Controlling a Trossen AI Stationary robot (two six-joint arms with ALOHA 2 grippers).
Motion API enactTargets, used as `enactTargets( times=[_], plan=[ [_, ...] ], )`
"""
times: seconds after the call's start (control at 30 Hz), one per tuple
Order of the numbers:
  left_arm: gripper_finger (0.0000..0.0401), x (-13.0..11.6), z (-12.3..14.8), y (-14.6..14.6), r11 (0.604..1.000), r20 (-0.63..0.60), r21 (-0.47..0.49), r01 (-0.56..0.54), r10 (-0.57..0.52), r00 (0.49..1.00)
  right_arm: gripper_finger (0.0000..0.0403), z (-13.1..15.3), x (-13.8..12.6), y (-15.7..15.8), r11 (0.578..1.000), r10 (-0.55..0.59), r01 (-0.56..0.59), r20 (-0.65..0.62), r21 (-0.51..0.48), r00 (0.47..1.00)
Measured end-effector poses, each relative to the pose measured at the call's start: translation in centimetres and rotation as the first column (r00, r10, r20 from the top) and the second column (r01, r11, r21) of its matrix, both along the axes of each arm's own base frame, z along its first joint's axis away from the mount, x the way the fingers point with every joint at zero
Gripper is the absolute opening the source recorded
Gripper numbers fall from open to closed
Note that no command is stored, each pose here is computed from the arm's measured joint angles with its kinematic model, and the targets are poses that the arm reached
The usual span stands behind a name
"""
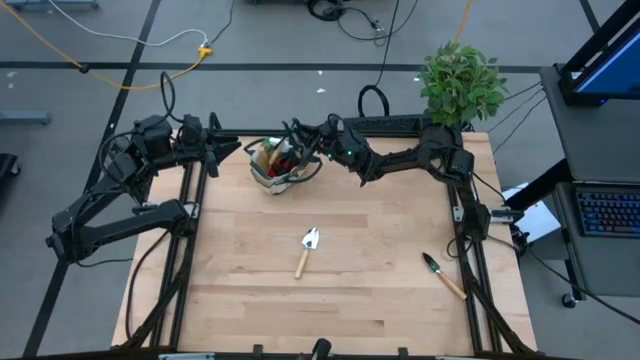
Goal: Pick & Place Garden tools in Gardening bag
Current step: Put the shear scissors into the gardening bag
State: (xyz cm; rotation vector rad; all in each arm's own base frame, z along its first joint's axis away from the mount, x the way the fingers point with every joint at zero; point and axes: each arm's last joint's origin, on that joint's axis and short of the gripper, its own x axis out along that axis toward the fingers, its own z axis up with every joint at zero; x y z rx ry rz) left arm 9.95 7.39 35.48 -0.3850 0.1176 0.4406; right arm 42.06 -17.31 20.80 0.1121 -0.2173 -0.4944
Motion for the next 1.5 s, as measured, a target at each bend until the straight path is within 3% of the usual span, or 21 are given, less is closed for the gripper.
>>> enactTargets(
  times=[0.13,0.43,1.17,1.5],
  plan=[
    [0.0124,0.0,0.0,0.0,1.0,0.0,0.0,0.0,0.0,1.0,0.0049,0.22,-0.03,0.06,0.999,-0.005,0.004,-0.015,-0.049,1.0],
    [0.0124,0.0,0.0,0.0,1.0,-0.002,0.003,0.0,0.0,1.0,0.0051,-0.36,0.0,-0.15,0.999,0.007,-0.011,-0.078,-0.048,0.997],
    [0.0124,0.0,0.0,-0.01,1.0,-0.001,0.002,0.001,-0.001,1.0,0.0177,-0.37,-0.11,-0.4,0.999,0.003,-0.007,-0.081,-0.052,0.997],
    [0.0124,0.0,0.01,-0.01,1.0,-0.001,0.003,0.002,-0.002,1.0,0.0174,-0.1,-0.02,-0.36,0.999,0.01,-0.012,-0.052,-0.031,0.999]
  ],
)
